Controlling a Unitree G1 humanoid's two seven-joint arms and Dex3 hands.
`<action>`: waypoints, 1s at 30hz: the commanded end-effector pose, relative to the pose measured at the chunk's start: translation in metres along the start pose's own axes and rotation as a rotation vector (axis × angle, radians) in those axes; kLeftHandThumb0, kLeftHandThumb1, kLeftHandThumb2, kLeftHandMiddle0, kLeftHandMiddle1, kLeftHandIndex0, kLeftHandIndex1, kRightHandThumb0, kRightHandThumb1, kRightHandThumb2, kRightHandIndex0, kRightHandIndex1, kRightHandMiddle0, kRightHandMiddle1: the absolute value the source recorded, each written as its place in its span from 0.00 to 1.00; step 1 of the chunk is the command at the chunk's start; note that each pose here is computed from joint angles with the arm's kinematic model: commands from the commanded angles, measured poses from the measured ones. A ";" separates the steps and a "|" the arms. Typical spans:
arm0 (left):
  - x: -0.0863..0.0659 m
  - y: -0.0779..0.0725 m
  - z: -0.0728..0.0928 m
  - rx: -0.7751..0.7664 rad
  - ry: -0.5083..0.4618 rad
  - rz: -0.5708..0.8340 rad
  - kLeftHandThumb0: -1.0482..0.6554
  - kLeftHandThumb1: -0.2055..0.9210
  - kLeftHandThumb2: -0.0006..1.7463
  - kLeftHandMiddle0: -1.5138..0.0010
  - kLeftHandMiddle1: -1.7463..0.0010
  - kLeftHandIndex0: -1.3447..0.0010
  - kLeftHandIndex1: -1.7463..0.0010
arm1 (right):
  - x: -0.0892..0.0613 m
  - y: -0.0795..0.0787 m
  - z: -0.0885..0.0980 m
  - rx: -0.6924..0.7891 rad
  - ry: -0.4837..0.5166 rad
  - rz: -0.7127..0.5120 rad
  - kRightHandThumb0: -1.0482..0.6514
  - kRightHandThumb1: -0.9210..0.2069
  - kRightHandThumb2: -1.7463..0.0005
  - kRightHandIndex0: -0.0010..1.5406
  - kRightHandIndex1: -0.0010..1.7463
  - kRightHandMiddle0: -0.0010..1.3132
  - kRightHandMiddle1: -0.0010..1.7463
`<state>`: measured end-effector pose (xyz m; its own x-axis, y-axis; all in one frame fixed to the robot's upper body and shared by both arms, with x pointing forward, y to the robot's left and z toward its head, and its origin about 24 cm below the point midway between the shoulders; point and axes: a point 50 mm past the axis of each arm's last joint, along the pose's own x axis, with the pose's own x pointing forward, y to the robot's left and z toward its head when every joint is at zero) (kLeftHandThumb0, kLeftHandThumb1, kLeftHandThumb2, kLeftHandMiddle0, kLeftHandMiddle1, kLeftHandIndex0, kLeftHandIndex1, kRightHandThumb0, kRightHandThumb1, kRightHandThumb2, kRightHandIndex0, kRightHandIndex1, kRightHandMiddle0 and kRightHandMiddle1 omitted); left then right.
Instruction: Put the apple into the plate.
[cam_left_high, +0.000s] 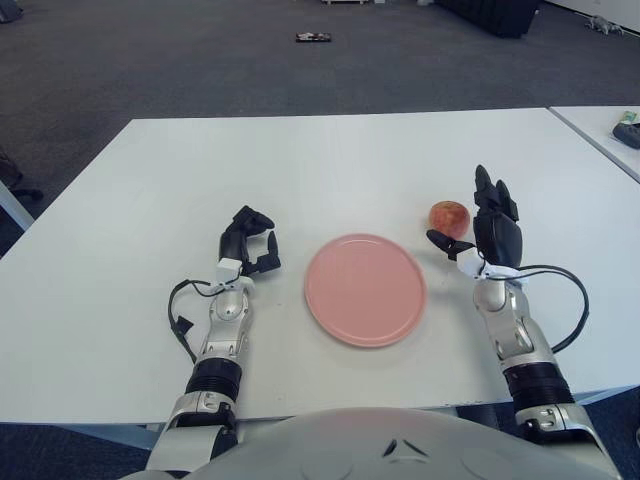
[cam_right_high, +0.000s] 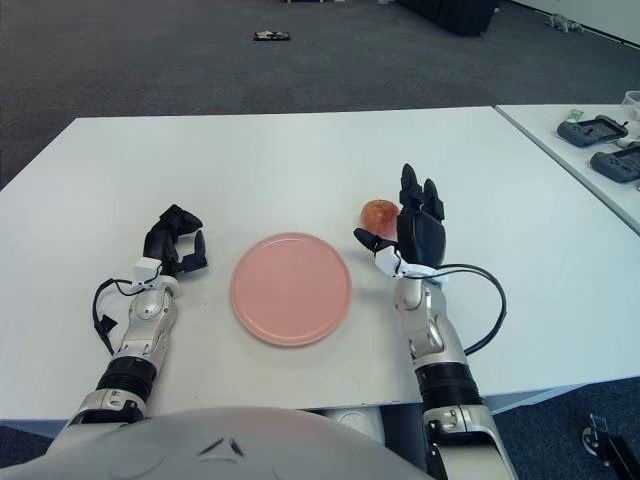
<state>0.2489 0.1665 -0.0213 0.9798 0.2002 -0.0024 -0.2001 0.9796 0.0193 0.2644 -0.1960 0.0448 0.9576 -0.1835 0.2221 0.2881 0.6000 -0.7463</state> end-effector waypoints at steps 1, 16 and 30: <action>-0.019 0.001 -0.028 0.011 0.153 0.014 0.31 0.37 0.84 0.14 0.00 0.48 0.00 | 0.016 -0.007 0.008 -0.053 -0.005 0.019 0.02 0.41 0.59 0.00 0.00 0.00 0.00; -0.020 0.000 -0.028 0.008 0.154 0.016 0.31 0.37 0.84 0.14 0.00 0.48 0.00 | 0.037 -0.012 0.012 -0.175 0.022 0.196 0.03 0.40 0.56 0.00 0.00 0.00 0.00; -0.020 0.001 -0.028 -0.008 0.151 0.024 0.31 0.37 0.84 0.13 0.00 0.47 0.00 | 0.065 0.001 0.018 -0.380 0.065 0.482 0.13 0.45 0.46 0.01 0.01 0.00 0.25</action>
<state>0.2487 0.1671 -0.0215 0.9772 0.2121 -0.0012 -0.2121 0.9772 0.0137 0.3148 -0.1983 0.0650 0.9768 -0.0270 -0.2122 -0.1894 0.3524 -0.9165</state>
